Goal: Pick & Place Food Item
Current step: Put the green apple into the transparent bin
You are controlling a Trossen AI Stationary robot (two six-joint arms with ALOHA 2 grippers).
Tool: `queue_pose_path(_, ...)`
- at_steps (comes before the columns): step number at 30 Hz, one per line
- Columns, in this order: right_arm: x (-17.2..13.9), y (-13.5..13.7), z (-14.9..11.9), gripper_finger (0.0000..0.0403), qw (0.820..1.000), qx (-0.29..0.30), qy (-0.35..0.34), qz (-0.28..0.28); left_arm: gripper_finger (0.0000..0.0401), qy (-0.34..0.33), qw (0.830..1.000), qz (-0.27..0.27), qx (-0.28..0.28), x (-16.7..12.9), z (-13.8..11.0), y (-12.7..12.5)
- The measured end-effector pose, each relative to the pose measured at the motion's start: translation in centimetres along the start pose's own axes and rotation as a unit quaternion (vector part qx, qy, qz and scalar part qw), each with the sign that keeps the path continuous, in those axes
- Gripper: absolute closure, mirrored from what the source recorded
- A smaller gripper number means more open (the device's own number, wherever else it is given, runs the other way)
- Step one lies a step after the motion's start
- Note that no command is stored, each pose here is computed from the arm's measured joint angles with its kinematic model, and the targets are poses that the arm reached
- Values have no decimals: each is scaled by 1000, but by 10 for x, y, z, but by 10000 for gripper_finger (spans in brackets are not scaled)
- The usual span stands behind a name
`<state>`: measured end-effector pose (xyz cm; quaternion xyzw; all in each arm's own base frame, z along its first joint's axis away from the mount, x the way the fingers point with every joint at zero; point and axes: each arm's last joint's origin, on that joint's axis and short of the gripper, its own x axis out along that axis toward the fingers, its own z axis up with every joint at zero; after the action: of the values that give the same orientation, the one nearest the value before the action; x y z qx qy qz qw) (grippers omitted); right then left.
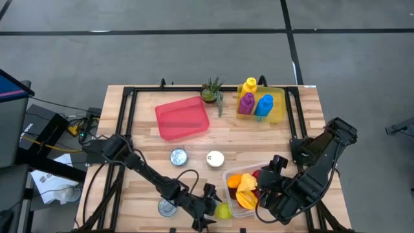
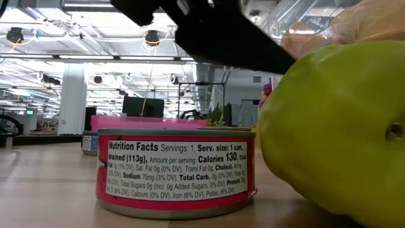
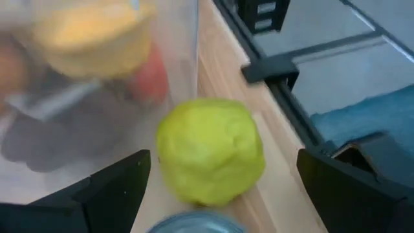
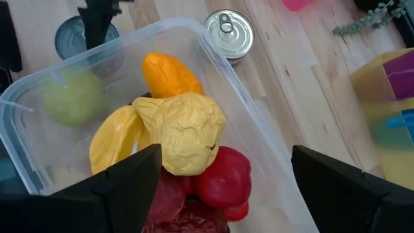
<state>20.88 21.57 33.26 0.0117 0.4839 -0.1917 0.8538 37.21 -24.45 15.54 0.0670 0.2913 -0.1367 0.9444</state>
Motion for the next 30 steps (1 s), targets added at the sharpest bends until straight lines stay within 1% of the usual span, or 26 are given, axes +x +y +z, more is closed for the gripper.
queue_pose_path(4,0,0,0,71,1000,0,-1,-1,18,17,1000,-8,1,14,-7,-2)
queue_pose_path(7,0,0,0,71,1000,1,-5,-1,18,12,1000,-12,0,22,-2,-5)
queue_pose_path(10,0,0,1,71,1000,1,-8,-2,18,24,1000,-2,2,29,-2,-3)
queue_pose_path(18,0,0,1,71,1000,-1,-10,-3,23,28,999,17,3,31,-3,3)
queue_pose_path(22,0,0,1,71,1000,-2,-13,-3,48,27,999,21,1,31,-2,6)
queue_pose_path(28,0,0,1,71,1000,-2,-13,-3,119,27,999,23,0,31,-2,6)
queue_pose_path(30,0,0,1,71,1000,-2,-13,-3,136,27,999,22,1,31,-2,6)
